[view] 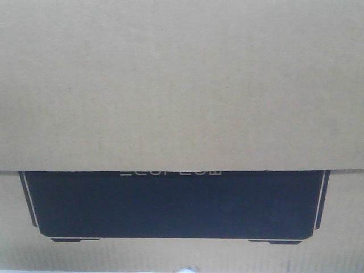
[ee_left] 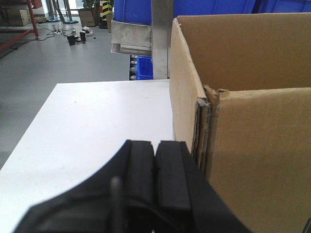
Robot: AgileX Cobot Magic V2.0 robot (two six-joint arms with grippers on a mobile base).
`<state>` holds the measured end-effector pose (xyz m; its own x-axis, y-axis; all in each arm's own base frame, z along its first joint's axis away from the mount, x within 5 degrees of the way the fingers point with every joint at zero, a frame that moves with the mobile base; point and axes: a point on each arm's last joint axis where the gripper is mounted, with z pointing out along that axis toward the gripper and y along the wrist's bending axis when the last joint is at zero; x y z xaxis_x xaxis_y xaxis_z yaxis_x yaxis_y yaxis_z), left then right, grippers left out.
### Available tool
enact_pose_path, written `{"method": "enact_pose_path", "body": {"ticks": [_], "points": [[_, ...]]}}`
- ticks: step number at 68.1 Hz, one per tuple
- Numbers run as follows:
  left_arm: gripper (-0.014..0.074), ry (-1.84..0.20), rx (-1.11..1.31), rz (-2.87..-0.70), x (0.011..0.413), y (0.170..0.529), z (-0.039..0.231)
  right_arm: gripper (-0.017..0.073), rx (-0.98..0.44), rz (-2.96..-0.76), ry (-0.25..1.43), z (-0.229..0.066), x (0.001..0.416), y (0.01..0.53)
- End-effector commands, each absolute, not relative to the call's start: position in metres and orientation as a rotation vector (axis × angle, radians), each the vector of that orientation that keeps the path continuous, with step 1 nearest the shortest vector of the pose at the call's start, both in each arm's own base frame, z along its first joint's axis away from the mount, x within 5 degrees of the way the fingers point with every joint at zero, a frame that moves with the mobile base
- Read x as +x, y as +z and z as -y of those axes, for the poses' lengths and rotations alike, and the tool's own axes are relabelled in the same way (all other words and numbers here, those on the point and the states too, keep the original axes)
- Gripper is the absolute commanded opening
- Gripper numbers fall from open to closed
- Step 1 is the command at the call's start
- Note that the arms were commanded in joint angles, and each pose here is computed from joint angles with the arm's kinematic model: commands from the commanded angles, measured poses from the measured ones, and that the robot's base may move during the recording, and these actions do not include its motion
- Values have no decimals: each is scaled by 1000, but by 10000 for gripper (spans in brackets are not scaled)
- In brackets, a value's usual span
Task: Grab box from left shelf to table start
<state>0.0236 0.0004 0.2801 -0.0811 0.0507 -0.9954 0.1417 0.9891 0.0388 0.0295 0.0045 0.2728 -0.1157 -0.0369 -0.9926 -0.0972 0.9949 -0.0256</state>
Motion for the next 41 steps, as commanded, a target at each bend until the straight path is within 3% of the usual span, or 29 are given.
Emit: {"method": "enact_pose_path", "body": {"ticks": [1, 41], "points": [[-100, -92, 144, -1524, 19, 297, -1, 57, -91, -1578, 38, -4, 29, 289], [-100, -140, 39, -1554, 25, 282, 3, 57, -92, -1582, 38, -4, 29, 289]]}}
